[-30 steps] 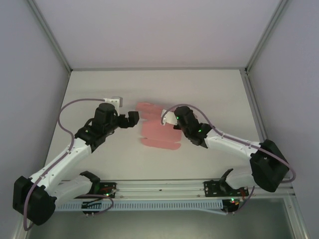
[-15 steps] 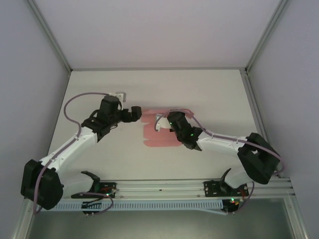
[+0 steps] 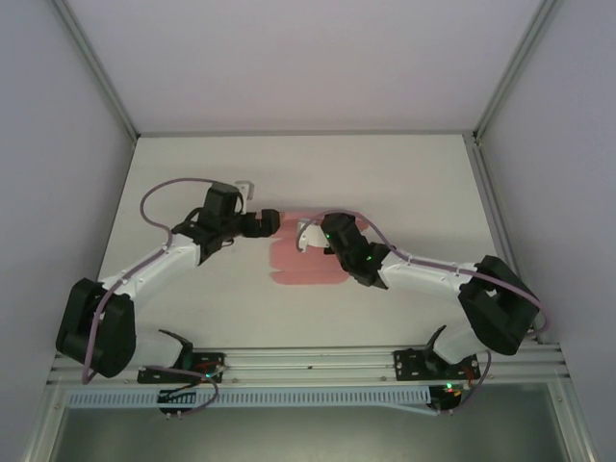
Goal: Assemble paper box
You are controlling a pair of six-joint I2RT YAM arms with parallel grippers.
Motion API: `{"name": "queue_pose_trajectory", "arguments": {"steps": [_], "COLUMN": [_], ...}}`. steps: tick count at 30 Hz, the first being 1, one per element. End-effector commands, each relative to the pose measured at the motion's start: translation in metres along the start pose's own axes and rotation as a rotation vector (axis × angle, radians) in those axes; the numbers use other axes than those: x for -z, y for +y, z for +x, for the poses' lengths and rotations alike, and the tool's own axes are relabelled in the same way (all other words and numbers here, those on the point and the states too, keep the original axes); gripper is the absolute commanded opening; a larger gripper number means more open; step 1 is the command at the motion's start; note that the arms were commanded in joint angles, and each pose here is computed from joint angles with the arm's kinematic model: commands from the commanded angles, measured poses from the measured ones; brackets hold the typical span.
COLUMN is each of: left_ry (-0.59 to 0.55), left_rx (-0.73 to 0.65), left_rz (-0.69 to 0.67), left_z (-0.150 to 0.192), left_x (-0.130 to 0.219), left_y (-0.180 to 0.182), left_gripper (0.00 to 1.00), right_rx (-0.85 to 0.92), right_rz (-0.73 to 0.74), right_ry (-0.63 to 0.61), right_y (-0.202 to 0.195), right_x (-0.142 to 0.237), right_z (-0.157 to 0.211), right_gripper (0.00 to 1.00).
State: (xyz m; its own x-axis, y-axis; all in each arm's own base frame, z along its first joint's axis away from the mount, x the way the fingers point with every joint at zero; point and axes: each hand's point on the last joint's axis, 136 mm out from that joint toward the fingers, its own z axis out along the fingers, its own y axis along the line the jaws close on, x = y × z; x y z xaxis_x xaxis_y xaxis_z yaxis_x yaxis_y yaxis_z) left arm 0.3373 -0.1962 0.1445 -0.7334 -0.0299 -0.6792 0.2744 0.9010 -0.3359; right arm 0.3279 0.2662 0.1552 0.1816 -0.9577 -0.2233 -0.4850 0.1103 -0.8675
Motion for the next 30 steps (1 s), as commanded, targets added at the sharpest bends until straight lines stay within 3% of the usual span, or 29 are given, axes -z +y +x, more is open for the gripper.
{"name": "queue_pose_trajectory", "arguments": {"steps": [1, 9, 19, 26, 30], "left_ry": [-0.012, -0.098, -0.216, -0.194, -0.216], "left_rx": [-0.039, -0.004, 0.117, 0.031, 0.008], "left_rz": [0.050, 0.100, 0.057, 0.038, 0.027], "left_z": [0.000, -0.014, -0.033, -0.024, -0.019], "left_x": [-0.002, -0.001, 0.012, 0.048, 0.074], "left_y": [-0.015, -0.041, -0.054, -0.045, -0.031], "left_gripper": [1.00, 1.00, 1.00, 1.00, 1.00], "right_rx": [-0.072, -0.141, -0.242, -0.243, -0.293], "right_rz": [-0.017, -0.098, -0.244, -0.114, -0.169], "right_ry": [-0.026, -0.075, -0.217, -0.059, -0.062], "right_y": [-0.007, -0.001, 0.003, -0.026, -0.035], "right_x": [0.002, 0.009, 0.035, 0.028, 0.032], "right_z": [-0.012, -0.022, -0.045, -0.016, -0.011], "right_gripper": [0.00, 0.00, 0.00, 0.00, 0.00]}}
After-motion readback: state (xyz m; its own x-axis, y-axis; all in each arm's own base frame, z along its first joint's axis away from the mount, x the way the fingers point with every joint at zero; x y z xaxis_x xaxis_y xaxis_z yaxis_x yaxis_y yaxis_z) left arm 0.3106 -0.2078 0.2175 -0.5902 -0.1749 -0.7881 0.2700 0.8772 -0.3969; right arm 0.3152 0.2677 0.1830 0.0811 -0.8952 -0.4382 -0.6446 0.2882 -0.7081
